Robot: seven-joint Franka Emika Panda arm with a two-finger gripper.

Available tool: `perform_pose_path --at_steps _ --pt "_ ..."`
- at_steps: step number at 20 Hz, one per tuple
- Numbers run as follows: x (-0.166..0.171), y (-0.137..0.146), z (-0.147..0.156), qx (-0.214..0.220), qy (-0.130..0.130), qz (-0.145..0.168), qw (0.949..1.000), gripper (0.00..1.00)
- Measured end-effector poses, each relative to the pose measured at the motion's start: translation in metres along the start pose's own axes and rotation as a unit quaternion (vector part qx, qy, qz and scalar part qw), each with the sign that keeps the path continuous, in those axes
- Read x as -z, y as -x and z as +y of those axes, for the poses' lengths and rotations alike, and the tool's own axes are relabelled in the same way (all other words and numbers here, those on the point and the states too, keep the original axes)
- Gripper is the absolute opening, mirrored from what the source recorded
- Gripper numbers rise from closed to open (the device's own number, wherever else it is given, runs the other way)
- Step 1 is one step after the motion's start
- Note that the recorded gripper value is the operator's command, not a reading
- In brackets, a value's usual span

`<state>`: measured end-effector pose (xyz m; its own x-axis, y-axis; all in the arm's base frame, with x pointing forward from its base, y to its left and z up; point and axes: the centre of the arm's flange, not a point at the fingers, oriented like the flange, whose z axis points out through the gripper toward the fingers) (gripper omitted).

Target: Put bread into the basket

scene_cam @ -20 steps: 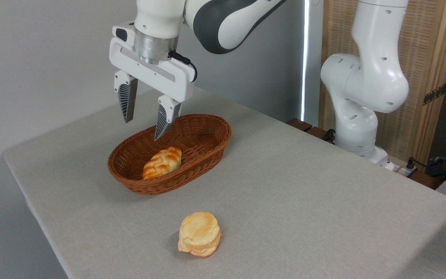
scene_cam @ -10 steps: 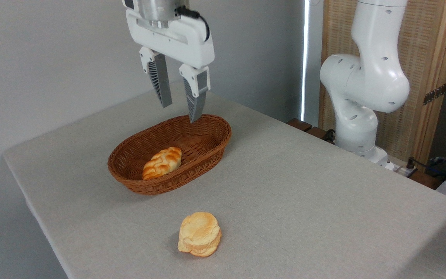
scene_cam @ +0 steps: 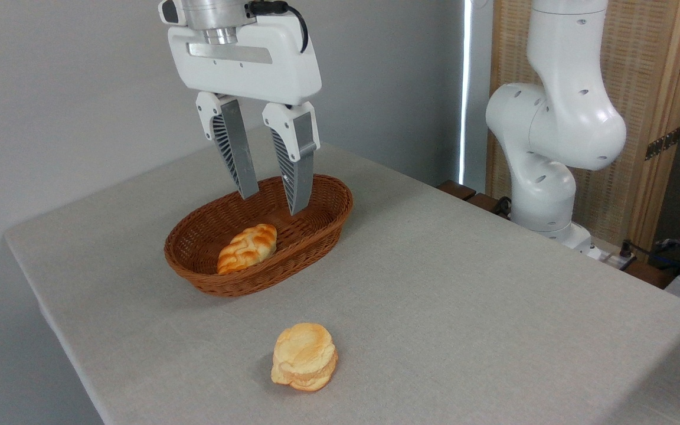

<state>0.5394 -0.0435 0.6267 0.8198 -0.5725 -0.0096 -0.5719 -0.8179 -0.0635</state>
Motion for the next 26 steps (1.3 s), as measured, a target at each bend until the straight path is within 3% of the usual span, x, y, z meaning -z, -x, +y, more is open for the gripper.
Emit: perform_pose_path --at_steps 4,10,16,21,26 --pt "-0.002 -0.005 0.008 -0.01 0.011 -0.003 0.9999 1.0" --pt "-0.023 -0.024 0.044 -0.037 0.057 -0.005 0.9977 1.0" --pt "-0.022 -0.023 0.039 -0.032 0.054 0.001 0.998 1.0" --pt "-0.003 0.006 0.003 0.008 0.044 0.019 0.9988 1.0" --pt "0.003 0.012 -0.002 0.015 0.041 0.025 0.9988 1.0"
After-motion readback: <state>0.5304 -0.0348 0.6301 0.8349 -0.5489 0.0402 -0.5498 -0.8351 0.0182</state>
